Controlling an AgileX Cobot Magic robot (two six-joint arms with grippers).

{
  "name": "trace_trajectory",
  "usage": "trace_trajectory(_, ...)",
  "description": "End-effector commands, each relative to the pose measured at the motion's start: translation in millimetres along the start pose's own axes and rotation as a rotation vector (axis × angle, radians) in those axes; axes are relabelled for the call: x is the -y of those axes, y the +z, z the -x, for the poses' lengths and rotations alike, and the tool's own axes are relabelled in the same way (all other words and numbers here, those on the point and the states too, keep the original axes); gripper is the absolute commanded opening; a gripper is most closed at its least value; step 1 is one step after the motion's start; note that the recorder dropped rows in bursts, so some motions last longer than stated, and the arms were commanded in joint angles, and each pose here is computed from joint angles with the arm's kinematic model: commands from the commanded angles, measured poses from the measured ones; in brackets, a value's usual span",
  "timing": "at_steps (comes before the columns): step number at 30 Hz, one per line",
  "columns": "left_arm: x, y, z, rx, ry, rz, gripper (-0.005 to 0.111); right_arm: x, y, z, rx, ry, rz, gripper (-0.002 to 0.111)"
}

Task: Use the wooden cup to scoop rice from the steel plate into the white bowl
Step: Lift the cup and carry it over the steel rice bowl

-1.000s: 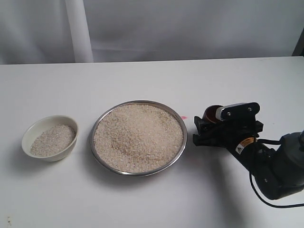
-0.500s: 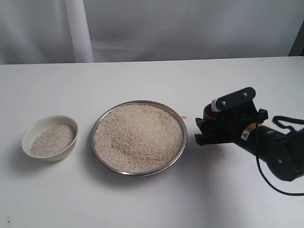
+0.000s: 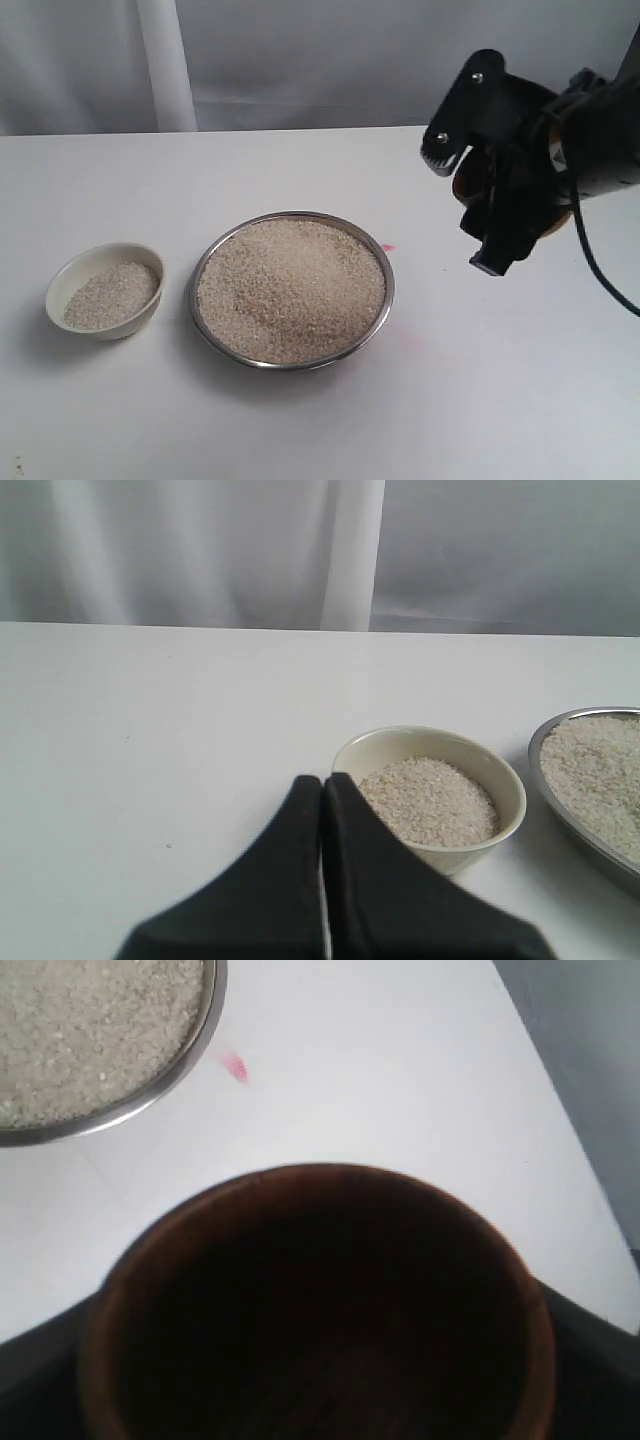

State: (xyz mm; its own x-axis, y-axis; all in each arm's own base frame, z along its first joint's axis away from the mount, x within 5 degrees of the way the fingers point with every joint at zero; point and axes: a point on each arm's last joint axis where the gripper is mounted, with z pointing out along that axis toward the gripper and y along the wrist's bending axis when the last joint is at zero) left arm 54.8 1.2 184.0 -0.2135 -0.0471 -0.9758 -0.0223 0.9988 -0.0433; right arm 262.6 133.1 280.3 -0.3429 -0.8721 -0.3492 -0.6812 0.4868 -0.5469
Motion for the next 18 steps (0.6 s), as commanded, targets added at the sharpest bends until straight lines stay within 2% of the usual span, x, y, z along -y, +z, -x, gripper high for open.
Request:
trace_trajectory(1,0.5,-0.8,3.4,0.019,-0.006,-0.006,0.0,2.0,-6.1,34.6,-0.08,-0.168,-0.068,0.0)
trace_trajectory(5,0.5,-0.8,3.4,0.019,-0.006,-0.006,0.0,-8.7,13.3,76.8,-0.157,-0.318,-0.098,0.0)
trace_trajectory(8,0.5,-0.8,3.4,0.019,-0.006,-0.006,0.0,-23.0,38.2,101.5,-0.268,-0.519,-0.159,0.0)
trace_trajectory(13,0.5,-0.8,3.4,0.019,-0.006,-0.006,0.0,-37.8,65.3,116.6,-0.389,-0.698,-0.224,0.0)
trace_trajectory(18,0.5,-0.8,3.4,0.019,-0.006,-0.006,0.0,-61.8,93.1,120.5,-0.44,-0.887,-0.201,0.0)
